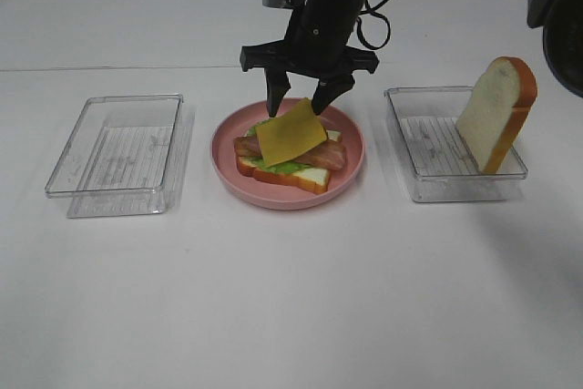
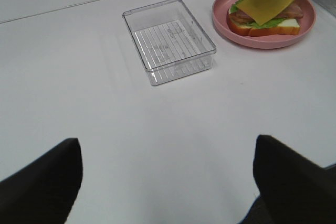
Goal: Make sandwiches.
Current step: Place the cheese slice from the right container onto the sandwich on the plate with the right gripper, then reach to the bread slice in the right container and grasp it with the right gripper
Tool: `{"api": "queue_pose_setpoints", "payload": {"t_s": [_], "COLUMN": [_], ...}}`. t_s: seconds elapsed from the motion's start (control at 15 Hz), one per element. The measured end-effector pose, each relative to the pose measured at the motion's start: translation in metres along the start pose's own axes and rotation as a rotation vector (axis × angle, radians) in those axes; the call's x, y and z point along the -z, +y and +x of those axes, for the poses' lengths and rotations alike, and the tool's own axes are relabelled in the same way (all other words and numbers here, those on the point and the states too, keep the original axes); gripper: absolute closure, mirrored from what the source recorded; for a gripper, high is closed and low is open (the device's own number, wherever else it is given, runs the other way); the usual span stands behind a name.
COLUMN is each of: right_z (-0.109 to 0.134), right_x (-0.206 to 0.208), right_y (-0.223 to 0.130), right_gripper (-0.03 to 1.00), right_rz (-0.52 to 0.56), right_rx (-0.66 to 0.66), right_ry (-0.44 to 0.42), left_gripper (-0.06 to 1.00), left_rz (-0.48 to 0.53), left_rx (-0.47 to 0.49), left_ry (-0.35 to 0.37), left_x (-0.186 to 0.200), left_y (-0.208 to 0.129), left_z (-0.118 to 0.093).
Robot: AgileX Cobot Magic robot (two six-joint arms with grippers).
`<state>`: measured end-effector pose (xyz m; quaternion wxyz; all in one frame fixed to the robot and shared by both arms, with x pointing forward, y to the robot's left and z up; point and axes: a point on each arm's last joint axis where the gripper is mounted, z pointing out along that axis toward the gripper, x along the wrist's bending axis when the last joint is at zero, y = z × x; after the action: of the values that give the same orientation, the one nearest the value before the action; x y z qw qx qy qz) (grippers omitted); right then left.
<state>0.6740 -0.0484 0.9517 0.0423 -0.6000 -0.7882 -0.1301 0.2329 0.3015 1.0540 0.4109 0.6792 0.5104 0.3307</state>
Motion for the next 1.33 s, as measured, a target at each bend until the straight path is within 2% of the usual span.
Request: {"api": "queue_pose_setpoints", "payload": {"t_s": [0.27, 0.53, 0.93, 1.0, 1.07, 1.13, 1.33], "right_z": [-0.004, -0.018, -0.103, -0.121, -0.152, -0.166, -0.186], "right_x": [0.005, 0.048, 0.115, 0.123, 0.132, 0.137, 0.158], "right_y": [-0.002, -0.002, 0.003, 0.003, 0.001, -0.001, -0.008], "right_gripper": [0.25, 0.24, 0.24, 0.24, 0.24, 0.24, 0.24], "right_rz": [0.020, -0.032, -0.134, -0.147, -0.159, -0.164, -0.199], "right_rx": [0.021, 0.038, -0.129, -0.164, -0.227, -0.258, -0.301], "right_ry": [-0.057, -0.147, -0.225, -0.240, -0.262, -0.269, -0.273], "left_gripper": [0.11, 0.11, 0.11, 0.11, 0.11, 0.11, 0.11], "left_rz": [0.000, 0.000, 0.000, 0.000, 0.000, 0.000, 0.000], "left_rx": [0.000, 0.000, 0.000, 0.000, 0.000, 0.000, 0.000], "left_ry": [0.000, 0.000, 0.000, 0.000, 0.000, 0.000, 0.000], "left_x": [0.000, 0.000, 0.000, 0.000, 0.000, 0.000, 0.000], "left_y": [0.000, 0.000, 0.000, 0.000, 0.000, 0.000, 0.000], "left_z": [0.000, 0.000, 0.000, 0.000, 0.000, 0.000, 0.000]}}
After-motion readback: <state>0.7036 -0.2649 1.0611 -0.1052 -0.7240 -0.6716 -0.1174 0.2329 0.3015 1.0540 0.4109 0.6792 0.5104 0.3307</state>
